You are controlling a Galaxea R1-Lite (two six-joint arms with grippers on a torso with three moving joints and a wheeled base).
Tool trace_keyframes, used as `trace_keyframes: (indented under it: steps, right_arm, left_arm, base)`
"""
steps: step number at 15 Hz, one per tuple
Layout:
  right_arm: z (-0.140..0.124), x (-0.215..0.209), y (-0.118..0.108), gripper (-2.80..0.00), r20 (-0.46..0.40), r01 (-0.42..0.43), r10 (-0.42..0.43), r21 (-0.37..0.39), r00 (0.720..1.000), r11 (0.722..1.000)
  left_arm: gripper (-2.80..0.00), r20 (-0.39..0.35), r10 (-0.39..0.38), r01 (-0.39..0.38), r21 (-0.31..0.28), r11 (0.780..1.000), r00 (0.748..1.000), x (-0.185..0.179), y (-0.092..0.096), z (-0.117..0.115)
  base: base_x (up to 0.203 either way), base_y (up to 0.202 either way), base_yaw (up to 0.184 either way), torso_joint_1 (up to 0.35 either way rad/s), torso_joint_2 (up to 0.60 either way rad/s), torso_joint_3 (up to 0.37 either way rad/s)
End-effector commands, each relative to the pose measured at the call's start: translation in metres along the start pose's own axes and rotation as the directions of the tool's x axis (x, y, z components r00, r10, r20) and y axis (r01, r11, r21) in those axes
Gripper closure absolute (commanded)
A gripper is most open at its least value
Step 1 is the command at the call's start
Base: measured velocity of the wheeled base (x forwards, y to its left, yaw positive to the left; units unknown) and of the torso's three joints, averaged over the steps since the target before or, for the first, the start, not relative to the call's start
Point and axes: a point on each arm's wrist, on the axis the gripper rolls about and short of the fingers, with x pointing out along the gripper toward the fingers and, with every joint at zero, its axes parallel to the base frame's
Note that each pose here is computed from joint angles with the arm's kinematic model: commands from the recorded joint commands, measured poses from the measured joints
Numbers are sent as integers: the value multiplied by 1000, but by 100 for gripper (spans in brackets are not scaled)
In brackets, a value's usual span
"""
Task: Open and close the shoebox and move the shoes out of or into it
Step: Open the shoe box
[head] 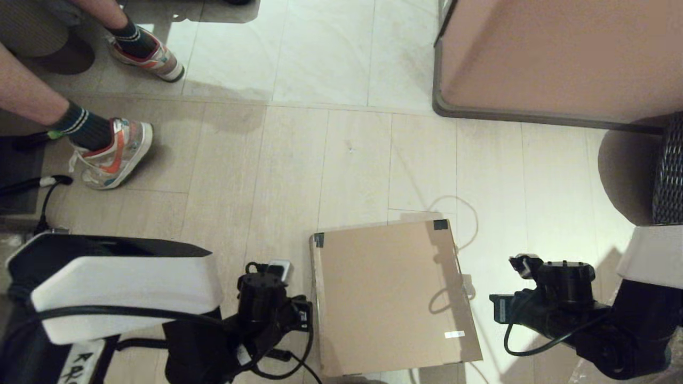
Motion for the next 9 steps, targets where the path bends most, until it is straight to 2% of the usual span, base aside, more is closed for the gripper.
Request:
trace_keyframes:
  steps: [1,3,9]
  right_arm:
    - [-20,17,1,0,-47,-5,4,-8,999,1000]
    - [-21,19,4,0,-47,-12,11,-16,999,1000]
    - [-35,29,16,0,-93,-42,39,-34,995,999]
  left_arm:
    - [0,-45,4,-4,10,1000,999,12,-6,-20]
    - [0,-50,20,-21,-13,1000,999,15,-5,-23]
    - [0,-51,29,-30,-15,999,998,19,-5,-23]
  base:
    - [0,0,0,0,0,0]
    - [0,0,0,0,0,0]
    - [0,0,0,0,0,0]
